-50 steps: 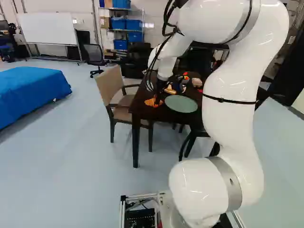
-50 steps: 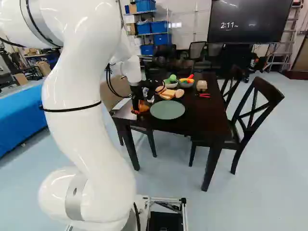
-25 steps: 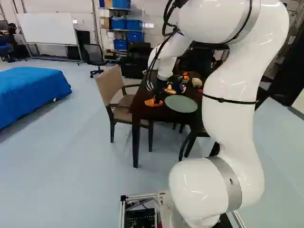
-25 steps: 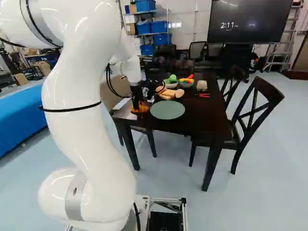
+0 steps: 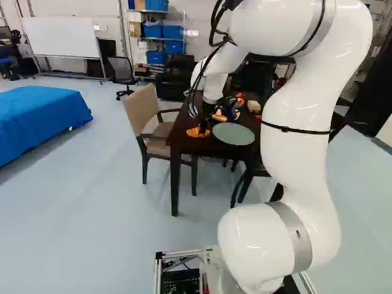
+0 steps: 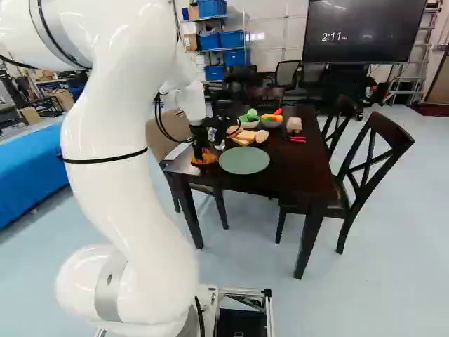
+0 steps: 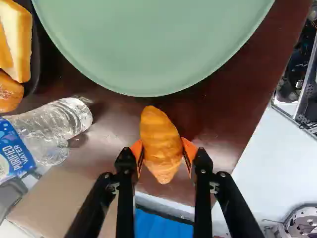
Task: Move the croissant to the empty plate
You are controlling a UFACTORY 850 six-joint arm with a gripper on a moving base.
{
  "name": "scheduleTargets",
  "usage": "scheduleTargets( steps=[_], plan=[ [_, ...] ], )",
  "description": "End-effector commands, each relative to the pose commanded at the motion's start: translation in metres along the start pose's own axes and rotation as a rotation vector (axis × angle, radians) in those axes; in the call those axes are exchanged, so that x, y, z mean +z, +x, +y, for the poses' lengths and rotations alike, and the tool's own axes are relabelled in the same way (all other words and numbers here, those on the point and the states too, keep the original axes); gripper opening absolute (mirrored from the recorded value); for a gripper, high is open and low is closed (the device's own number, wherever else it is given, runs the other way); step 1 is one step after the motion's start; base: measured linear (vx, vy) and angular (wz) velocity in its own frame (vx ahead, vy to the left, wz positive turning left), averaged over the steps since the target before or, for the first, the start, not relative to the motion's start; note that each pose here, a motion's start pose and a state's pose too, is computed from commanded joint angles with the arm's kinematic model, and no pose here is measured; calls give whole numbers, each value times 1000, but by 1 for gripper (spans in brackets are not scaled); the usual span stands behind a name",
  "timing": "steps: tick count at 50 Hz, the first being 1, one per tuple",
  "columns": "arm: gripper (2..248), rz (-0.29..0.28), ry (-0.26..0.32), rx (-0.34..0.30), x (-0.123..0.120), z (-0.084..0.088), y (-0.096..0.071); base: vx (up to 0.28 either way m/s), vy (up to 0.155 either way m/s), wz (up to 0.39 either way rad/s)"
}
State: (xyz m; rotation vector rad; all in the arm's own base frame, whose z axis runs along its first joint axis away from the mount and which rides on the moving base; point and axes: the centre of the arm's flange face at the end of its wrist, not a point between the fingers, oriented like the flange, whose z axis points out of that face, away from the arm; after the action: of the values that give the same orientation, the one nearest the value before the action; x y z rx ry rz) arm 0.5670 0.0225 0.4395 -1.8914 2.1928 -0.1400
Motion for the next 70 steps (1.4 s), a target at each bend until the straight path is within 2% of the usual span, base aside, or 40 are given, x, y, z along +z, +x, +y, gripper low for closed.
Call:
scheduleTargets(
  steps=[14,49,70],
  plan=[
    [118,-1,5,0,-3,0,0,0,0,0],
    [118,-15,84,-6,-54,6,-3,0,0,0],
    [118,-7,141,47,-87,6,28,0,0,0]
  ],
)
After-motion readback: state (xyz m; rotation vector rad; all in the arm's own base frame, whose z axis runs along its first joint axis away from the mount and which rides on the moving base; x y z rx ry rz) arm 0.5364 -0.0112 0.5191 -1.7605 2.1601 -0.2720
